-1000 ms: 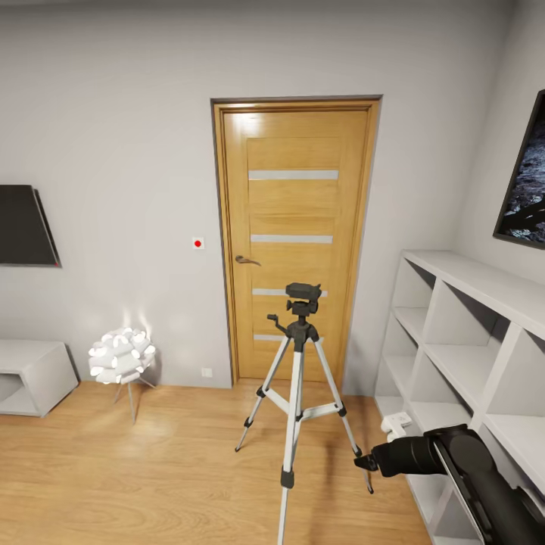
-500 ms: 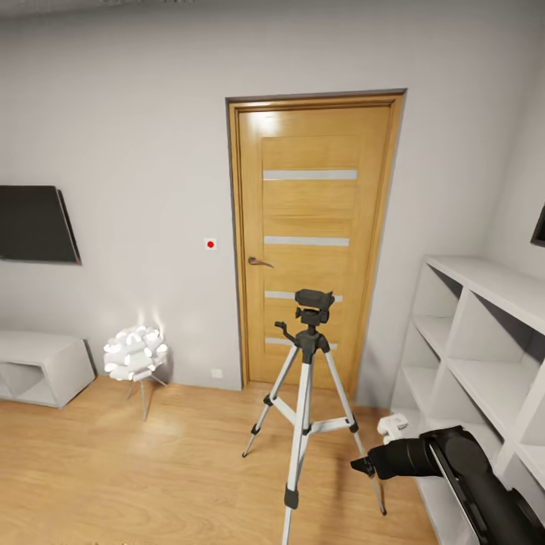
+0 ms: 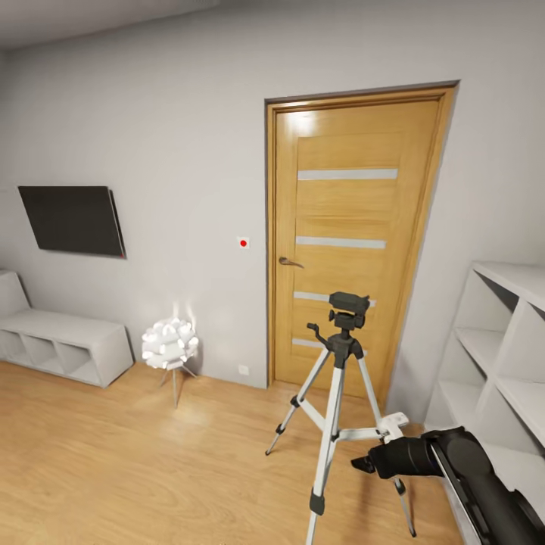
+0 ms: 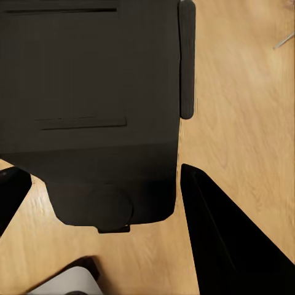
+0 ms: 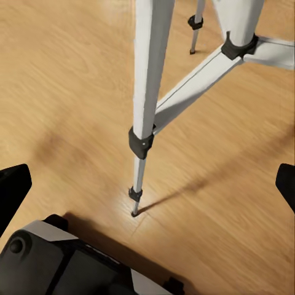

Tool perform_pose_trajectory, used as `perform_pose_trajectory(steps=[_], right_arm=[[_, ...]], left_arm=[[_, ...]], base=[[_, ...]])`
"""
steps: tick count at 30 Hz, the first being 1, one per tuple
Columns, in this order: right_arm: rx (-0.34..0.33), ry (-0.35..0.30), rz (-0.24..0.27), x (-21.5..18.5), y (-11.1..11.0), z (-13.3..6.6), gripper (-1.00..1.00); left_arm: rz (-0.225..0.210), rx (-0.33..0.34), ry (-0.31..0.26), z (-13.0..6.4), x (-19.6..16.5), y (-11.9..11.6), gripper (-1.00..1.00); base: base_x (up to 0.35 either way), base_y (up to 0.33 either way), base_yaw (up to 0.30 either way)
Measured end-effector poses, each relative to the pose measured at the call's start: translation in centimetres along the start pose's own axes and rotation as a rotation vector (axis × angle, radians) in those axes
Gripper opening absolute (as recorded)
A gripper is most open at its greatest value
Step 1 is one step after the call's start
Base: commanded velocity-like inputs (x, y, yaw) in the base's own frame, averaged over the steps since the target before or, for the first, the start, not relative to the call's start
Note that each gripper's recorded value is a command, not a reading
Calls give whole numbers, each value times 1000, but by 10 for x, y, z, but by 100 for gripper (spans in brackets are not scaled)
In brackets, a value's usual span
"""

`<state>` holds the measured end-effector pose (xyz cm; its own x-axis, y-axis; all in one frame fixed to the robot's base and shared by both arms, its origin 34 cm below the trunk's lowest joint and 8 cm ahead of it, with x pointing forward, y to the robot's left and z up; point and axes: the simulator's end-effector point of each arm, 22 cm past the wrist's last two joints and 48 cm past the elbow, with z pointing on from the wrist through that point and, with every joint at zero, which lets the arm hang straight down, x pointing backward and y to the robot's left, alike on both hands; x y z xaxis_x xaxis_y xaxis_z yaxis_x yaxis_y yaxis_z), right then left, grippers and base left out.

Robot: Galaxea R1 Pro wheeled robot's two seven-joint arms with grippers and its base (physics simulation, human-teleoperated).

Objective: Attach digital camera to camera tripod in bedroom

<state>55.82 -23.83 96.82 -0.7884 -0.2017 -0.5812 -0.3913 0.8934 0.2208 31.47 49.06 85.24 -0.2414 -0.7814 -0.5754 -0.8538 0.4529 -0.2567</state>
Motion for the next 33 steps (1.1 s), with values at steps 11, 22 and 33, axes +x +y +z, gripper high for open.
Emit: perform_pose_trajectory(steps=[11,22,33], right_arm=[[-3,-85,-126,6,7,1,100],[3,-107,-158,10,6,0,100],[4,-103,-160,14,5,1,100]], left_arm=[[1,0,3,1,3,-1,-100],[5,-2,2,0,3,-1,-100],[7,-6,1,0,3,0,-100]], base=[[0,-58,277],[17,-282,93],[183,-77,5]])
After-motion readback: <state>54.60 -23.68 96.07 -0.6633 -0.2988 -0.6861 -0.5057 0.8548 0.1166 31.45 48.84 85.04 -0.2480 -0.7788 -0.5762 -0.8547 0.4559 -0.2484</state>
